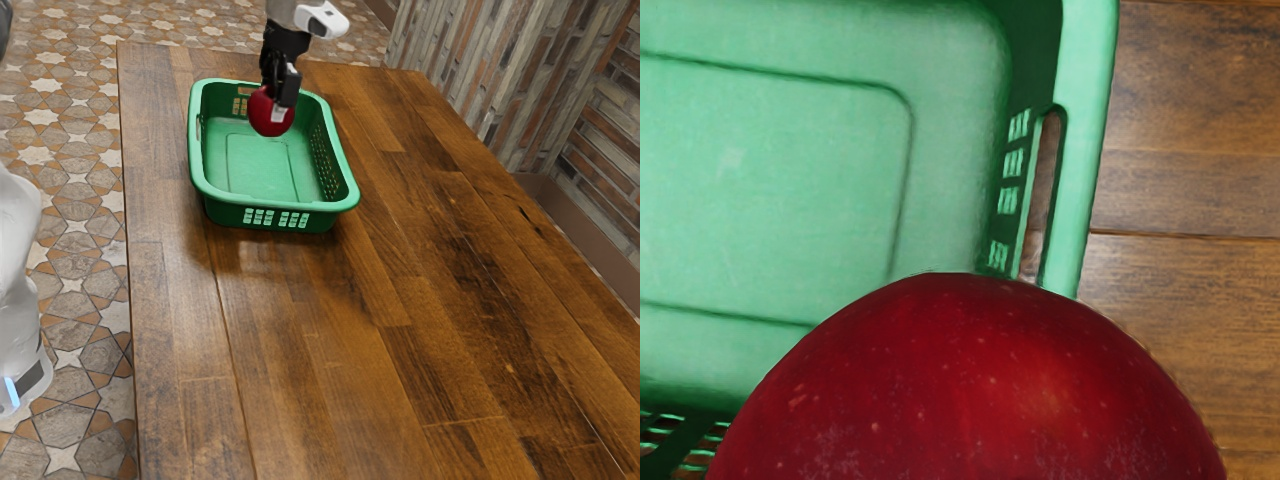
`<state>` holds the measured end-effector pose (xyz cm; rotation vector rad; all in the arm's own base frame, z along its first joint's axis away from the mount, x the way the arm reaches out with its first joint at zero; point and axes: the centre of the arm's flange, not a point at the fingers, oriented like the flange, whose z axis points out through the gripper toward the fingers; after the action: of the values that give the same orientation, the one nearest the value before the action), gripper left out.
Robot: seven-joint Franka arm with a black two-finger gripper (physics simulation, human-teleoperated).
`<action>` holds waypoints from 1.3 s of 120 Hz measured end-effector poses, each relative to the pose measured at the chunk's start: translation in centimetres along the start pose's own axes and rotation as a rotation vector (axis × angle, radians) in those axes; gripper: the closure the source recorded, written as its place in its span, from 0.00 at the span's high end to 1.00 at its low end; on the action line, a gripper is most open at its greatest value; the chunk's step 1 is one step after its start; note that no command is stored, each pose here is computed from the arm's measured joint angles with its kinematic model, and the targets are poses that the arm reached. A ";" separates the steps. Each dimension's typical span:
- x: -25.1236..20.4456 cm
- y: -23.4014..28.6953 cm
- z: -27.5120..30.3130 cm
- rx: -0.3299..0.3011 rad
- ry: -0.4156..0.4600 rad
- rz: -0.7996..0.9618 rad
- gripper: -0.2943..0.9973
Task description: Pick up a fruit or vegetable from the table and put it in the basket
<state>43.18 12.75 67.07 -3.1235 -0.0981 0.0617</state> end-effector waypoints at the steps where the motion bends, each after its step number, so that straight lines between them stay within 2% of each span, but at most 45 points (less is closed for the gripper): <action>1: 0.0 -0.2 0.0 0.000 -0.001 -0.003 0.66; 42: -1.1 -7.9 1.5 0.017 -0.029 -0.141 0.66; 60: 2.6 -10.1 3.0 0.063 -0.066 -0.173 0.66; 73: 4.7 -12.1 4.5 0.073 -0.090 -0.195 0.66; 96: 6.8 -13.2 7.7 0.042 -0.125 -0.176 0.65; 132: 8.3 -10.9 13.2 -0.033 -0.173 -0.089 0.65; 156: 8.2 -11.1 13.5 -0.051 -0.153 -0.071 0.73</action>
<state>50.13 24.50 53.50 -3.1585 -0.2162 0.3027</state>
